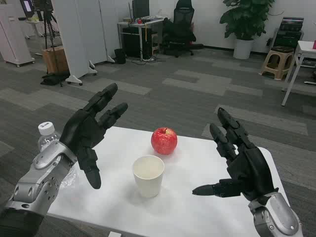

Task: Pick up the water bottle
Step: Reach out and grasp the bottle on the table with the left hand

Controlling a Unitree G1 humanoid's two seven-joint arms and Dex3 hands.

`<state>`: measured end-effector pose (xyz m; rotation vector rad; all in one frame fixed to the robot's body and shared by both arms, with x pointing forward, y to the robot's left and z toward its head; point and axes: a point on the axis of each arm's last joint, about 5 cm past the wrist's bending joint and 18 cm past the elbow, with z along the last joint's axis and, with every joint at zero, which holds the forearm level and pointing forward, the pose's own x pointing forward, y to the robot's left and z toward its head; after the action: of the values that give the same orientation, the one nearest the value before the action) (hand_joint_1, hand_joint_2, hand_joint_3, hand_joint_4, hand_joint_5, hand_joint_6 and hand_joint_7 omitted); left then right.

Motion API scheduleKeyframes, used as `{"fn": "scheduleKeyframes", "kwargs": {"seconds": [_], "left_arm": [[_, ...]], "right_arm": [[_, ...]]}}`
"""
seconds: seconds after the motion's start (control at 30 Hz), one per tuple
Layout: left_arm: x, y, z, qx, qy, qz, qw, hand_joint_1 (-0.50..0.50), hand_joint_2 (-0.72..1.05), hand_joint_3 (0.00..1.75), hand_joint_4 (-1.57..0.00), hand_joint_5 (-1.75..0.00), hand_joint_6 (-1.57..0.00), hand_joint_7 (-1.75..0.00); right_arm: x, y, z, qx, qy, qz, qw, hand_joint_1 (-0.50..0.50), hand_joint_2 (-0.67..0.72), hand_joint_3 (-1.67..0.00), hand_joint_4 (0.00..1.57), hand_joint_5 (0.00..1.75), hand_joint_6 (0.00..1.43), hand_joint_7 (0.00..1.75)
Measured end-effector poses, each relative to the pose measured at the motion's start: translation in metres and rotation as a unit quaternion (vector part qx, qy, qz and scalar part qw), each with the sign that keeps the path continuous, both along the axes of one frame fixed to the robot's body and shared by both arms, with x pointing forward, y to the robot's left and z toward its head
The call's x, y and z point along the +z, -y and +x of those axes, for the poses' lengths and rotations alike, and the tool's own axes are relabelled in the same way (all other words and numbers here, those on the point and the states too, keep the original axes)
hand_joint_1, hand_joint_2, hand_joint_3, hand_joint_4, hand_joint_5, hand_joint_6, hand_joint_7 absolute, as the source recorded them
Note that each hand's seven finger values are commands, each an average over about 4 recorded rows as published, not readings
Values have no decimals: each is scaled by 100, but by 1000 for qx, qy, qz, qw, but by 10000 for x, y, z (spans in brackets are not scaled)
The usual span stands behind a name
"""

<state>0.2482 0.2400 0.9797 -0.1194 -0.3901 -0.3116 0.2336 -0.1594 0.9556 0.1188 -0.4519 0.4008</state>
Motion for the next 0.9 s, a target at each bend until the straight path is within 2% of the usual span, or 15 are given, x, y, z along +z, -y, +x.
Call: {"fn": "scheduleKeyframes", "kwargs": {"seconds": [0.07, 0.13, 0.17, 0.23, 0.27, 0.3, 0.4, 0.5, 0.63, 0.9], "left_arm": [[33, 47, 51, -3, 7, -2, 1000, -50, 74, 9, 0, -10, 0, 0], [173, 176, 186, -12, 36, -5, 999, -50, 78, 9, 0, -10, 0, 0], [329, 274, 277, -21, 70, -5, 997, -50, 78, 9, 0, -10, 0, 0], [687, 437, 389, -40, 151, -4, 988, -50, 78, 9, 0, -10, 0, 0], [833, 493, 409, -48, 185, -4, 981, -50, 78, 7, 0, -10, 0, 0], [906, 521, 414, -53, 204, -2, 978, -50, 80, 4, 0, -10, 0, 0], [892, 540, 419, -56, 201, 1, 978, -50, 87, 4, 0, -10, 0, 0], [872, 538, 420, -54, 196, 1, 979, -50, 87, 9, 0, -10, 0, 0], [872, 539, 420, -54, 196, 1, 979, -50, 87, 7, 0, 0, 0, 0], [866, 551, 422, -56, 193, 2, 980, -50, 87, 4, 0, 0, 0, 0]], "right_arm": [[43, 13, 8, -11, 5, -9, 1000, -42, -22, 0, 0, 0, 0, 0], [208, 41, 38, -38, 34, -28, 998, -42, -22, 0, 0, 0, 0, 0], [377, 57, 55, -57, 70, -34, 995, -42, -22, 0, 0, 0, 0, 0], [739, 74, 51, -85, 154, -34, 984, -42, -22, 0, 0, 0, 0, 0], [876, 78, 33, -93, 187, -31, 977, -42, -22, 0, 0, 0, 0, 0], [943, 78, 22, -95, 204, -29, 974, -42, -22, 0, 0, 0, 0, 0], [947, 76, 27, -96, 201, -31, 974, -42, -22, 0, 0, 0, 0, 0], [933, 71, 34, -95, 195, -33, 976, -42, -22, 0, 0, 0, 0, 0], [924, 59, 38, -91, 192, -34, 977, -42, -22, 0, 0, 0, 0, 0], [918, 57, 42, -89, 189, -36, 977, -42, -22, 0, 0, 0, 0, 0]]}}
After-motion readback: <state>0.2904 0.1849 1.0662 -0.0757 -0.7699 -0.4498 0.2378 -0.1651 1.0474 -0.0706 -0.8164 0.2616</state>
